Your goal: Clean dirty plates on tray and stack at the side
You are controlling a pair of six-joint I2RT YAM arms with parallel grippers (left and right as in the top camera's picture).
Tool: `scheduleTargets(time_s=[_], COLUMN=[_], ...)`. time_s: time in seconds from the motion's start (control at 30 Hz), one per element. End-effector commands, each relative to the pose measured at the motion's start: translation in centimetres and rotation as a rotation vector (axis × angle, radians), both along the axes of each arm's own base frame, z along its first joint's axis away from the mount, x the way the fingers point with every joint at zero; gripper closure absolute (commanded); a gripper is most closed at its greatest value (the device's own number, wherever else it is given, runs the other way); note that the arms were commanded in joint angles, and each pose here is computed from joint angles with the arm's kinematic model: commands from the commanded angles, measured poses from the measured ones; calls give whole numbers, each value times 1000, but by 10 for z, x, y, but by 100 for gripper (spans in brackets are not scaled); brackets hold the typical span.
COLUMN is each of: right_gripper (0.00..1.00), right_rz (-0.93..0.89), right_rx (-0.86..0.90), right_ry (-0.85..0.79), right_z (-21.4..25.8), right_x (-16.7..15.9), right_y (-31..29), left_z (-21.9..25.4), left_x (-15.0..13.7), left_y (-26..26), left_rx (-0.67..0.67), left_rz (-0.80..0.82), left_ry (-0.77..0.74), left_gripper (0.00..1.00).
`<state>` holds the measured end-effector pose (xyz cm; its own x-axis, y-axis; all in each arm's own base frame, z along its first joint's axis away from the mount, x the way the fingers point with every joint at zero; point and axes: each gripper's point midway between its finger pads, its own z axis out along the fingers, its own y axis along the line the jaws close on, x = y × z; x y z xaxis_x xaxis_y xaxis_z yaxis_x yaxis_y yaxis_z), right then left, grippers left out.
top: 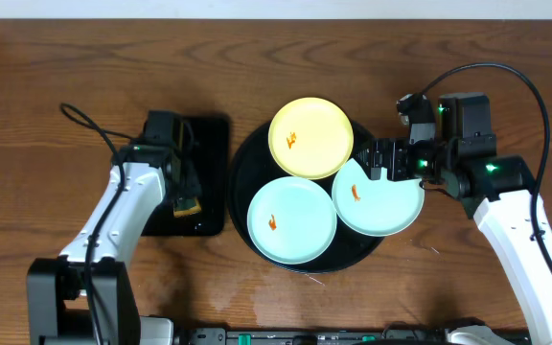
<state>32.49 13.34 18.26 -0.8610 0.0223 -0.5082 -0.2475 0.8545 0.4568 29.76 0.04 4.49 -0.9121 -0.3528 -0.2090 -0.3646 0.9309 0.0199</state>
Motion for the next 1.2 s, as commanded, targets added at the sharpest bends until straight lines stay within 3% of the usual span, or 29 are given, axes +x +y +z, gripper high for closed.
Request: scheduleTargets(time_s=[0.0, 0.2, 0.27, 0.47, 0.63, 0.7, 1.03, 1.13, 1.17], right_gripper=[5, 5, 4, 4, 4, 4, 3, 3, 3], right_rz=[23, 22, 20, 15, 15, 14, 9, 10, 10], right_rx=[-7, -10, -12, -19, -19, -21, -28, -31, -32], right_ry=[-32, -31, -33, -29, -30, -30, -28, -15, -9], right_z=[8, 8, 8, 7, 7, 6, 5, 4, 3], right_x=[3, 2, 3, 3, 3, 3, 3, 0, -1], right_y=[4, 4, 3, 2, 2, 2, 0, 0, 0], left_z=[-31, -55, -55, -26, 3, 6, -24, -42, -53], left_x=[-20, -29, -27, -4, 12, 16, 27, 25, 23], left_y=[-1, -8, -8, -9, -10, -8, 8, 9, 9], left_rx=[-24, -73, -73, -63, -62, -55, 40, 47, 49], left_rz=[47, 46, 45, -14, -27, -26, -3, -3, -3], left_ry=[60, 61, 52, -7, -63, -81, -91, -45, -17], left_gripper=[49, 76, 92, 92, 53, 48, 50, 54, 62])
